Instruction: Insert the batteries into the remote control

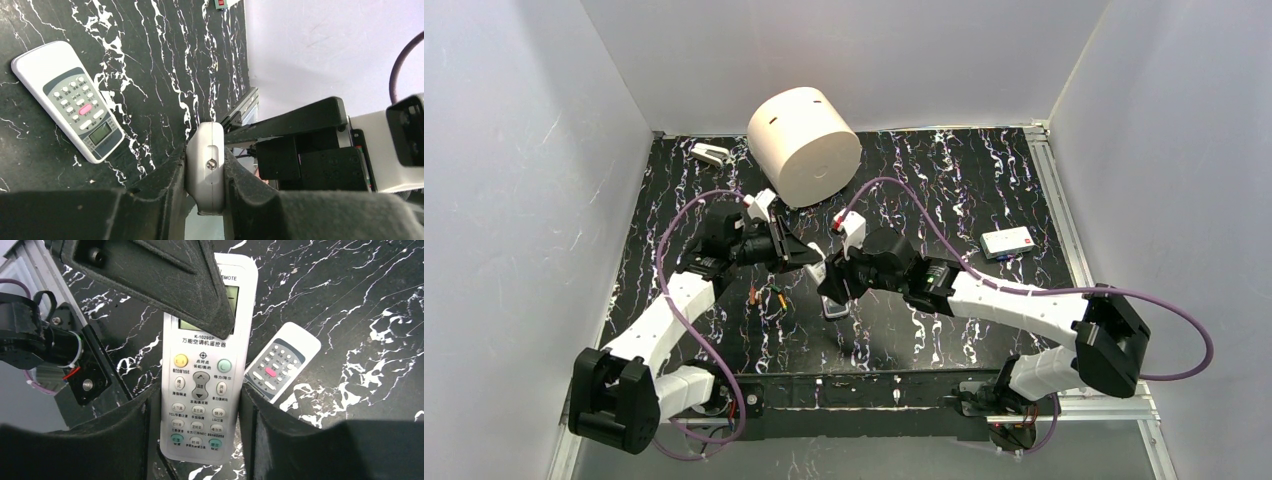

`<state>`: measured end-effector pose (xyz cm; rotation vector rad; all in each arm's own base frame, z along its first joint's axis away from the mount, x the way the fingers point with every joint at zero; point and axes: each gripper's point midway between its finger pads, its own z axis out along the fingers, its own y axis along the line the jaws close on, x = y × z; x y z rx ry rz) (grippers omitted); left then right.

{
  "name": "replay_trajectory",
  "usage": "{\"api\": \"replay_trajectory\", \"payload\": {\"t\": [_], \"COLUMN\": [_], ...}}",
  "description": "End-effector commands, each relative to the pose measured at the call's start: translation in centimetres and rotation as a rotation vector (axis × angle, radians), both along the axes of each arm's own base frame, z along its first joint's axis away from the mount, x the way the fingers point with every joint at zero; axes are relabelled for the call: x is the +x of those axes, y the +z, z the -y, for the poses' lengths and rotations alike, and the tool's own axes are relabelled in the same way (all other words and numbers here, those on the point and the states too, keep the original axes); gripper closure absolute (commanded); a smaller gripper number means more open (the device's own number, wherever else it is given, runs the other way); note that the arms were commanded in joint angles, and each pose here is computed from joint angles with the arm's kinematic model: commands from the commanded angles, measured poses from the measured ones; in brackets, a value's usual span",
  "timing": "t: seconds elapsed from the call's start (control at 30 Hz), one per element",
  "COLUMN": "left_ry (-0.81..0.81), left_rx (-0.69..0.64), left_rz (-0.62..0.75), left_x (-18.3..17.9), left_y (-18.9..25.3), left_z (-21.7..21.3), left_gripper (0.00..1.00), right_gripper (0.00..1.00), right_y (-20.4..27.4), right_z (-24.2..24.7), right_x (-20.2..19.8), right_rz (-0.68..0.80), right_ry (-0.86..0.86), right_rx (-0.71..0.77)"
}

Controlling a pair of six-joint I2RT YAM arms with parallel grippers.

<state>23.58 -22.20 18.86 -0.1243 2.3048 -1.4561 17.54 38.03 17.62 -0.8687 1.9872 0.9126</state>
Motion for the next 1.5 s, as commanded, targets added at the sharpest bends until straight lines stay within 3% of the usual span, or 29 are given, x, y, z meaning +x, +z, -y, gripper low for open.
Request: {"api": "replay_trajectory", "payload": {"t": [0.0,0.07,0.1,0.17,0.33,0.53,0.9,1.0,1.07,1.2,1.27,1.3,1.47], "left_ry": [-0.149,-0.193,-0.23,-0.328,-0.595,-0.659,-0.55,-0.554,-0.543,-0.475,-0.415,-0.362,-0.131], "left_rx": [-0.021,0.005,0.015,0.012,-0.164,-0.193,-0.18,-0.182,-0.177,-0.125,-0.087,-0.06,0.022], "left_rz": [0.211,0.335,0.401,0.505,0.662,0.753,0.873,0.889,0.888,0.82,0.753,0.695,0.428], "left_x": [-1.2,-1.1,-1.2,-1.7,-4.7,-6.2,-6.4,-7.0,-7.0,-5.9,-4.9,-4.3,-2.1], "left_y": [4.3,5.9,7.1,9.4,14.4,16.5,19.3,19.6,19.6,18.0,17.3,16.8,15.4], "left_z": [0.6,0.5,0.5,0.8,1.6,1.3,1.2,1.0,1.0,0.9,0.8,0.6,-0.5], "left_gripper": [1.0,1.0,1.0,1.0,1.0,1.0,1.0,1.0,1.0,0.78,0.37,0.23,0.02], "right_gripper": [0.29,0.08,0.02,0.01,0.02,0.18,0.4,0.54,0.7,0.88,0.93,0.94,0.99], "right_y": [2.8,3.7,4.5,6.4,10.5,14.2,16.0,16.8,17.1,16.4,15.6,14.9,11.0], "right_z": [-1.2,-0.4,0.1,1.1,2.6,2.5,1.0,0.6,0.5,0.4,0.3,0.3,0.7], "right_x": [-0.7,-0.8,-0.7,-0.8,-2.3,-5.8,-6.7,-6.3,-6.1,-5.2,-4.1,-3.5,-0.6], "right_rz": [0.0,-0.018,-0.019,-0.025,-0.084,-0.128,-0.122,-0.107,-0.095,-0.078,-0.028,-0.006,0.188], "right_ry": [0.051,0.048,0.048,0.077,0.235,0.454,0.535,0.532,0.518,0.47,0.417,0.391,0.247], "right_rx": [0.084,0.119,0.155,0.245,0.428,0.545,0.586,0.602,0.608,0.57,0.511,0.47,0.184]}}
